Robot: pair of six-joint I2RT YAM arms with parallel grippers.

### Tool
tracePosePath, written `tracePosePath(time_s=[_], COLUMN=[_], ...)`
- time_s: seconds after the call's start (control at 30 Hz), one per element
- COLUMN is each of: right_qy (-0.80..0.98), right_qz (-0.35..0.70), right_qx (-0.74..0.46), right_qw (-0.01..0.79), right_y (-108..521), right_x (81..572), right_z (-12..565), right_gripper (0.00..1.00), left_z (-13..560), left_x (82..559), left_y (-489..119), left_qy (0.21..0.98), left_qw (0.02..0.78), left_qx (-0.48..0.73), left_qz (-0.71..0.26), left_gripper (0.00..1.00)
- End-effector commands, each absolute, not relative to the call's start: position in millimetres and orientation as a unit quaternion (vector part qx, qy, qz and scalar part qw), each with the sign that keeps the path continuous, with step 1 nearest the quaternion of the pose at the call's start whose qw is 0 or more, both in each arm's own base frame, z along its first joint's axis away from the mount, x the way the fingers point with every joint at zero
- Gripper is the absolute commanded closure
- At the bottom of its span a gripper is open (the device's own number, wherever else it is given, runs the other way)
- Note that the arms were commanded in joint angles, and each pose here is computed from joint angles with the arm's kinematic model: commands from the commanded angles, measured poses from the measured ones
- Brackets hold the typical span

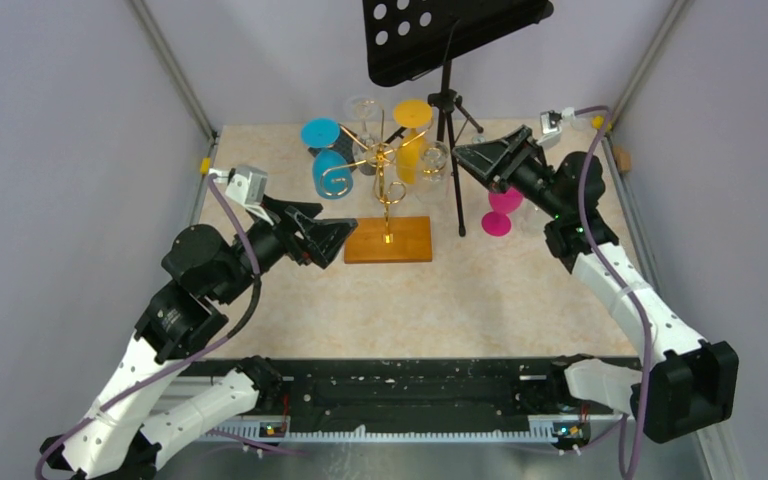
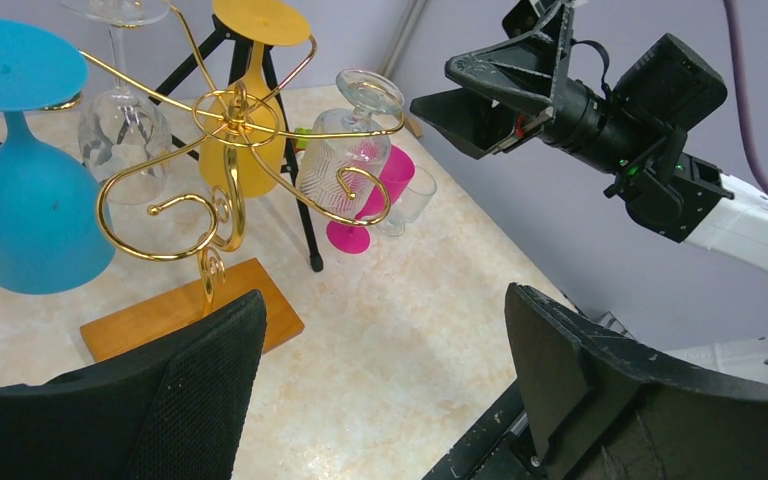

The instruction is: Take the wine glass off the wine glass rack

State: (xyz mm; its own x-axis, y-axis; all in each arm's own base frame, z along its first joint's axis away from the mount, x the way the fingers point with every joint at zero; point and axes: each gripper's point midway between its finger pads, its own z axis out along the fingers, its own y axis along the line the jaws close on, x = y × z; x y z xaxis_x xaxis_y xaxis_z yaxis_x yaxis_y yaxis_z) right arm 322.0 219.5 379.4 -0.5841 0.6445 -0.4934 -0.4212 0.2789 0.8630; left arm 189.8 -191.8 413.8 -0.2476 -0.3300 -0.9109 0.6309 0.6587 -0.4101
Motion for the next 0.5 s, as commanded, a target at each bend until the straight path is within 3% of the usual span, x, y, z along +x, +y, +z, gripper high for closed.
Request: tracePosePath(time_s=[0.0,0.3,0.47], right_qy=[0.623,0.629,0.63], right_qz=[0.623,0.626,0.624], right_qx=[0.13,0.133,0.13], right_qw=[0.454,0.441,0.443], right_y=[227,238,239], right_x=[331,335,337], right_z=[405,410,414], right_gripper=[0.42,0.65,0.7], left_z=[416,414,413], left_x=[192,194,194], left_y=[-191,-191,-191], left_qy=[0.678,0.682,0.682], left_qw=[0.609,0.609,0.608], left_qx=[0.104,0.105,0.104], left_qz=[-0.398,-0.392,-0.393], left_gripper=[0.08,0.08,0.08])
